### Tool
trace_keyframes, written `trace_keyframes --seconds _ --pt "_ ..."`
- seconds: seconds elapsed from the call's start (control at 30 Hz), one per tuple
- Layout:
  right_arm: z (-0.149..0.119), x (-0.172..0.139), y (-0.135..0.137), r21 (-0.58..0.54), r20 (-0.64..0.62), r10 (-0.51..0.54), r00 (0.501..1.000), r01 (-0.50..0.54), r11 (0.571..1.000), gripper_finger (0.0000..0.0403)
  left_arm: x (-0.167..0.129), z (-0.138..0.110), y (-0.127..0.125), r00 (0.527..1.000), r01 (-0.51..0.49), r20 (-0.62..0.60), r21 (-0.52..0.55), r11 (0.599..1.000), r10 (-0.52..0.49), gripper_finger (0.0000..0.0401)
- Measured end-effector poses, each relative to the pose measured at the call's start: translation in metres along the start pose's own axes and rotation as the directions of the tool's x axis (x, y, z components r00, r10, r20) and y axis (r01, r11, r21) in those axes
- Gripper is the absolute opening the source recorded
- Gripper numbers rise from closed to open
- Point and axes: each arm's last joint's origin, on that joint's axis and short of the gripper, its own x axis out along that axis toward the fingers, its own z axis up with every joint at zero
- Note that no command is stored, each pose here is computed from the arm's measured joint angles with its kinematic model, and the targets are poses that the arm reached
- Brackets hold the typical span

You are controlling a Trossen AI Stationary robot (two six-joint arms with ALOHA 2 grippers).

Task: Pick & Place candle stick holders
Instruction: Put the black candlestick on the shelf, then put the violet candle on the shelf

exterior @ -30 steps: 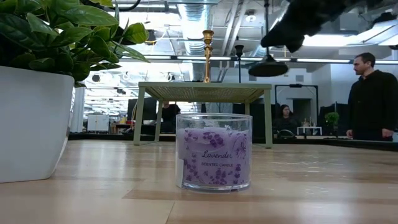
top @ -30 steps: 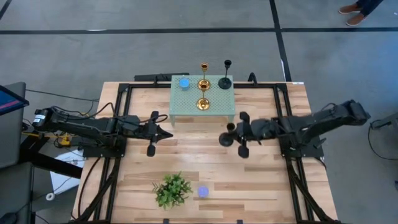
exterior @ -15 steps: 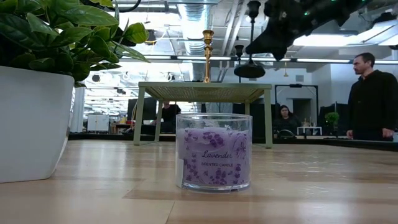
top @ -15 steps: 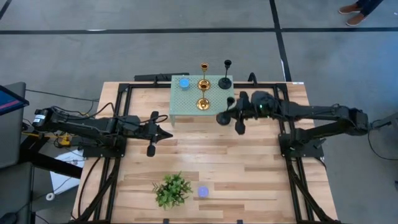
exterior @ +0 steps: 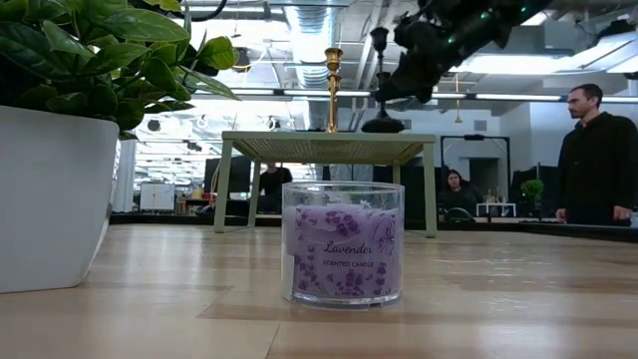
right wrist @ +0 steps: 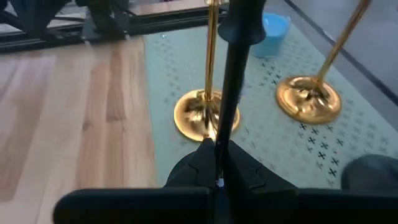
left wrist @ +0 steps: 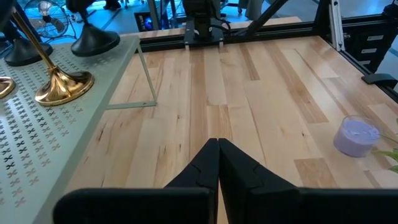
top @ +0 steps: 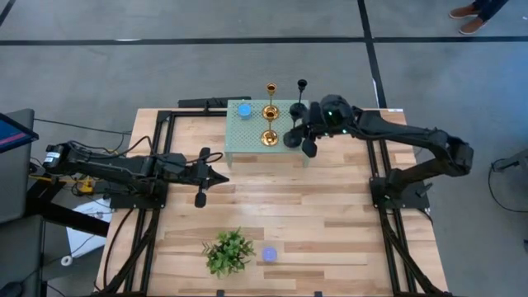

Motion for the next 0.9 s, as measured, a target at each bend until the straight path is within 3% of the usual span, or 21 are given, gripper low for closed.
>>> trace_keyframes --seconds 0.47,0.9 --pt "-0.008 0.009 -0.015 0.000 -0.037 -0.008 0.999 0.008 1.000 0.0004 0.000 -0.001 0.000 1.000 0.001 -0.011 0.005 1.000 -0.001 0.0007" --pt "-0.007 0.000 -0.016 -0.019 -0.042 -0.020 0.999 0.019 1.000 0.0109 0.000 -0.001 0.000 1.000 0.001 -0.011 0.005 1.000 -0.001 0.0006"
